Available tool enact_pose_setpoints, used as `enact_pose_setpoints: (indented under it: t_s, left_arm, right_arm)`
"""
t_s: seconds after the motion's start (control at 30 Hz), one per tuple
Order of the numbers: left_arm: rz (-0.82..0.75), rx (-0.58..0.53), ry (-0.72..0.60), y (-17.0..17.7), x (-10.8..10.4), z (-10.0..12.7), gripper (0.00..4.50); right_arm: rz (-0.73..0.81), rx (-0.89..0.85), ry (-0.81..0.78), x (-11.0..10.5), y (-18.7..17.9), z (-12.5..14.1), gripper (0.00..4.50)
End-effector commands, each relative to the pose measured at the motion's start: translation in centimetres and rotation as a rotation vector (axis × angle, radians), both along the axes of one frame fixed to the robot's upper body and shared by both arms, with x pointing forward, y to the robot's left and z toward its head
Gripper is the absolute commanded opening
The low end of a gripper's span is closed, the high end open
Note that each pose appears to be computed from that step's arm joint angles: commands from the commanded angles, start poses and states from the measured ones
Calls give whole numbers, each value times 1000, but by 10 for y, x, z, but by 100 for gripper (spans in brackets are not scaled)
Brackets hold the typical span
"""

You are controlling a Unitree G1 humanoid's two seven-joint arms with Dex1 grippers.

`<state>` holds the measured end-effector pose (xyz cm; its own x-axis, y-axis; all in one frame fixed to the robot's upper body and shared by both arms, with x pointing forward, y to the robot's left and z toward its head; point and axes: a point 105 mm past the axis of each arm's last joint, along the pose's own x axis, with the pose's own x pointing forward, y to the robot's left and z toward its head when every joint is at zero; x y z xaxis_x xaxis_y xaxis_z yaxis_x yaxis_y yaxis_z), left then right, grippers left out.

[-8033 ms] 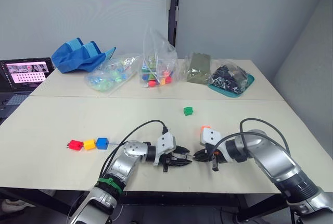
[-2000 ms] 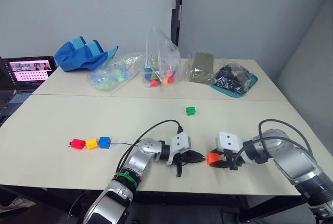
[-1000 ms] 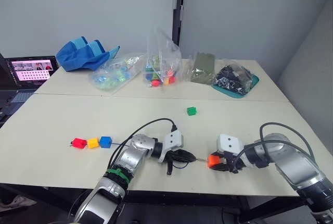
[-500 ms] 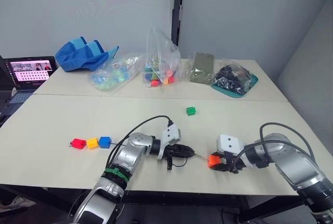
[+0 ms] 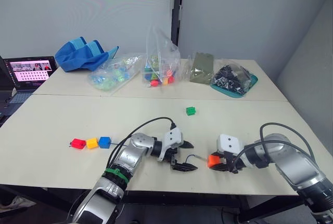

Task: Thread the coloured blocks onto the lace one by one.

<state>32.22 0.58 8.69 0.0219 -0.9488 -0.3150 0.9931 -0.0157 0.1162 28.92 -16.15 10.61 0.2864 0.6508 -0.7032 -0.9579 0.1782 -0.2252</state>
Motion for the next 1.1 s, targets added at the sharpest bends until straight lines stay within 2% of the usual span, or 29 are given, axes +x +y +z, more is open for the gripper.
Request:
enact_pose_setpoints:
  t_s: [0.03, 0.1, 0.47, 0.87, 1.1]
  left_arm:
    - [5, 40, -69, -2, 7, 4, 424]
    - [-6, 56, -67, -6, 7, 4, 368]
    - [-66, 96, -78, -13, 0, 3, 2]
    - [-142, 22, -69, -55, -15, 10, 0]
    - [-156, 13, -88, -73, -12, 15, 0]
  right_arm:
    - [-11, -2, -20, 0, -2, 6, 119]
    - [-14, -1, -20, 0, -3, 6, 119]
    - [-24, 1, -25, -2, -2, 5, 119]
    - [-43, 5, -35, -3, -3, 6, 119]
    - [-44, 11, -26, -3, 0, 4, 119]
